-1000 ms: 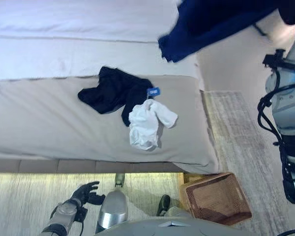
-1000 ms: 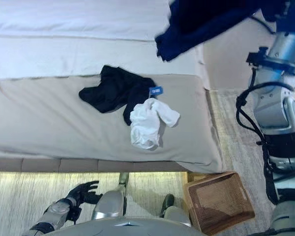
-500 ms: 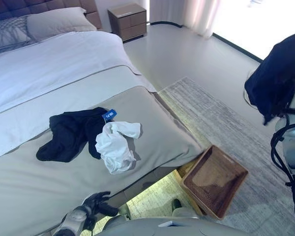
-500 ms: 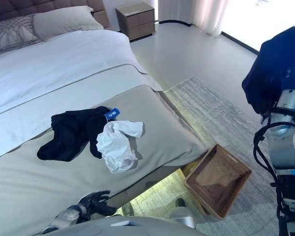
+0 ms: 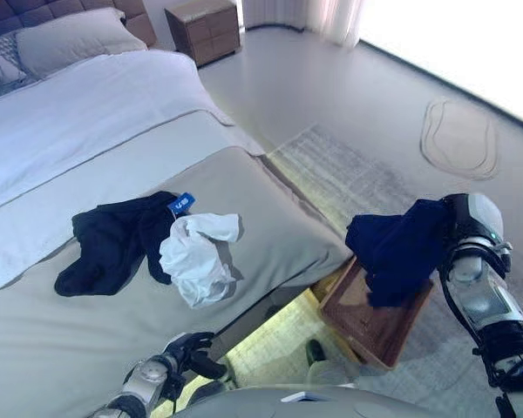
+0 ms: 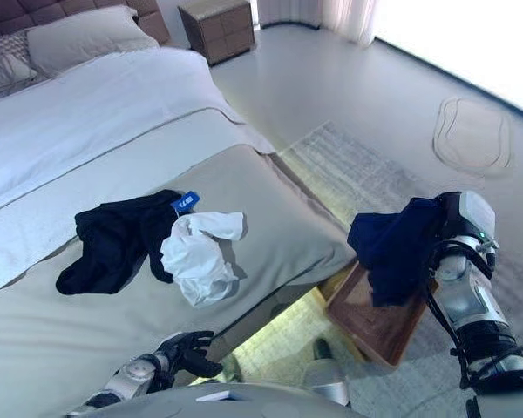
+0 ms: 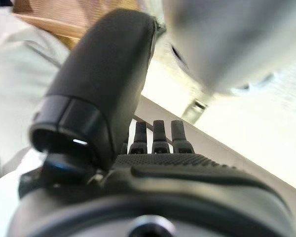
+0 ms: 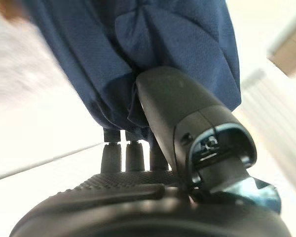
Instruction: Pick up the clothes from the bed and place them into the basket
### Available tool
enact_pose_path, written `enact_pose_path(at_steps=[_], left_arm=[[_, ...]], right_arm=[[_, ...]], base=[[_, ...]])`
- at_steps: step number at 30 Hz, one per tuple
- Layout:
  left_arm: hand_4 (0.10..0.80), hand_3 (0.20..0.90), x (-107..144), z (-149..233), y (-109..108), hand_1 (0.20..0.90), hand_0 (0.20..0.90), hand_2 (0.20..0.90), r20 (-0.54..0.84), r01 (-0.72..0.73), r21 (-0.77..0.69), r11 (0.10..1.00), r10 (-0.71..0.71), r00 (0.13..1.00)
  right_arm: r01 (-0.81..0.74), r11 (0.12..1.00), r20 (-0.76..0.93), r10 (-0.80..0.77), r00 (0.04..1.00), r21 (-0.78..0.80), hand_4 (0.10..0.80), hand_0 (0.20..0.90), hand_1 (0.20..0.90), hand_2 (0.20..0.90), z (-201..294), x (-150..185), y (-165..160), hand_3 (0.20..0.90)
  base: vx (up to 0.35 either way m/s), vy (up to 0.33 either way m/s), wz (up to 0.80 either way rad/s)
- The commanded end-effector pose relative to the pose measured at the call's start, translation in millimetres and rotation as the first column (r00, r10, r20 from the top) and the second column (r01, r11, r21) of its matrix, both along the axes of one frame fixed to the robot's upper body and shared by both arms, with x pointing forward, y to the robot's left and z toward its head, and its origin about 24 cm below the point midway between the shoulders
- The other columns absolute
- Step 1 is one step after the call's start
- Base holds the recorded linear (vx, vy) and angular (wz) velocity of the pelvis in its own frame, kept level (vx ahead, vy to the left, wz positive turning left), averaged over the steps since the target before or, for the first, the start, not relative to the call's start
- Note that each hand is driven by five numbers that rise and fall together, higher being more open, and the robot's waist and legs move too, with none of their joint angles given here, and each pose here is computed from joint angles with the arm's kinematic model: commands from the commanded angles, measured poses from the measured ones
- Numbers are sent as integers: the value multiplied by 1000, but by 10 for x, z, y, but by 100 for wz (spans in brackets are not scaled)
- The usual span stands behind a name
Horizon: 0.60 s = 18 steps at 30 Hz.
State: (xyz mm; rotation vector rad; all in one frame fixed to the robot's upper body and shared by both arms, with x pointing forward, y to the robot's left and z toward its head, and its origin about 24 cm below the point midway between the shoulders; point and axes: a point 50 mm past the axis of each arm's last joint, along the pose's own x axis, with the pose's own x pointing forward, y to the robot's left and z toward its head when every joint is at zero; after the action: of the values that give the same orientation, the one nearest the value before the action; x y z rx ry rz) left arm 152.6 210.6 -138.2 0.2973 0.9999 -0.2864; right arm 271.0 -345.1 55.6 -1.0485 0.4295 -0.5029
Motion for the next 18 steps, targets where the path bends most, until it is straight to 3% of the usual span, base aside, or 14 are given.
enact_pose_path(at_steps=[1, 10, 11, 12, 18], left_arm=[[800, 900, 593, 319, -47, 900, 900, 900, 225, -8, -47, 999, 19, 974], [800, 900, 931, 600, -179, 900, 900, 900, 385, 15, -149, 989, 44, 922], [800, 900, 943, 615, -180, 900, 900, 900, 392, 21, -154, 988, 41, 919], [800, 900, 973, 650, -190, 900, 900, 900, 407, 31, -166, 986, 40, 913], [800, 900, 1038, 727, -233, 900, 900, 900, 433, 66, -183, 981, 20, 901]], right_arm=[[15, 987, 241, 24, 970, -161, 100, 300, 300, 300, 911, 444, -79, 200], [115, 976, 204, -76, 976, -186, 100, 300, 300, 300, 1113, 605, -236, 200], [130, 974, 199, -92, 976, -188, 339, 505, 505, 505, 1108, 607, -254, 439], [172, 969, 201, -135, 970, -179, 800, 900, 900, 900, 1119, 603, -304, 900], [296, 943, 187, -267, 945, -150, 800, 900, 900, 900, 1123, 523, -501, 900]], base=[[-156, -6, 4], [-122, -45, -1], [-63, -57, 12], [-83, -62, 15], [-55, -24, 12]])
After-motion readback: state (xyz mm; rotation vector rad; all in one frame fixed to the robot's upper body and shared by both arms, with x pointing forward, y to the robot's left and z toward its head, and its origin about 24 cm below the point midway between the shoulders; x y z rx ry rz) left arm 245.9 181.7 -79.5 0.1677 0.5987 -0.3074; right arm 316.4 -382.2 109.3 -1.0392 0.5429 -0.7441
